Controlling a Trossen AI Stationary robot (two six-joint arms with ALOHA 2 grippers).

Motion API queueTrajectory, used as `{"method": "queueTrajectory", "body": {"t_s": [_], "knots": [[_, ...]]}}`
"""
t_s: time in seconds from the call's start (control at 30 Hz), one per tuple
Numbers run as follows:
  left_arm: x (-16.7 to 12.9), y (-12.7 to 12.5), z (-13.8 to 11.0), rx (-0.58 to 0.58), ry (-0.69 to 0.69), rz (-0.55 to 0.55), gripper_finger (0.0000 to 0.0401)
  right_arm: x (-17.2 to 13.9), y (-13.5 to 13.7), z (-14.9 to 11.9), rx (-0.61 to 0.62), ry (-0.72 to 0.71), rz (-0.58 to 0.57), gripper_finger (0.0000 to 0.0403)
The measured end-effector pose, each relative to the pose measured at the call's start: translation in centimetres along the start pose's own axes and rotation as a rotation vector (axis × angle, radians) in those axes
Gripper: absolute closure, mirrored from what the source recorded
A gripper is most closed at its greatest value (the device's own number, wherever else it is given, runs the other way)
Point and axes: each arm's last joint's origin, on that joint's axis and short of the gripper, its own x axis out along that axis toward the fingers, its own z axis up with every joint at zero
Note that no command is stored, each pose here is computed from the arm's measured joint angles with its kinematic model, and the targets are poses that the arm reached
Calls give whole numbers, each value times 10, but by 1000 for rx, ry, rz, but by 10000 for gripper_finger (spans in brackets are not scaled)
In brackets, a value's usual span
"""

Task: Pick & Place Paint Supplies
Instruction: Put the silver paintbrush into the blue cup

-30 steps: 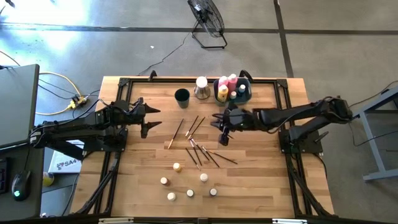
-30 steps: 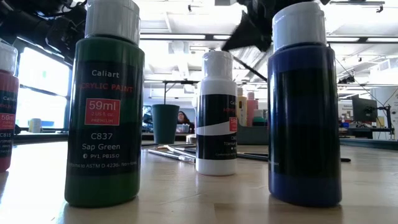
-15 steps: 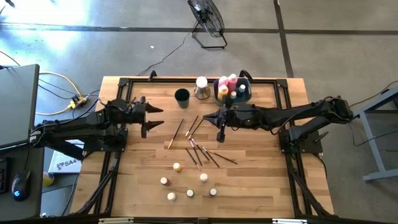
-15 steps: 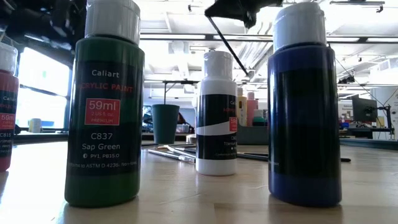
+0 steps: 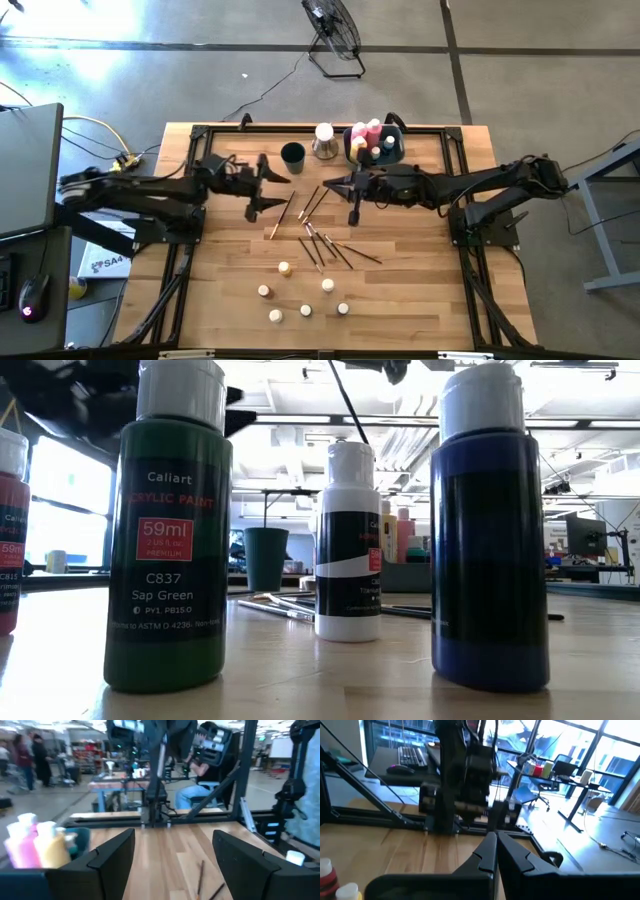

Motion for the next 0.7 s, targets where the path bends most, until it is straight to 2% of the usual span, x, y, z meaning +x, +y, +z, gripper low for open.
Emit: {"method": "queueTrajectory", "body": {"t_s": [0.2, 0.3, 0.4, 0.7], "knots": [[36, 15, -4, -30, 38, -8, 137, 11, 4, -4, 4, -47, 12, 400], [48, 18, -1, -41, 39, -78, 137, 20, 7, -11, 6, -59, 13, 400], [53, 19, 3, -38, 28, -134, 137, 26, 10, -15, 13, -83, 7, 400], [53, 19, 5, -12, 21, -134, 137, 42, 15, -26, 59, -154, 0, 400]]}}
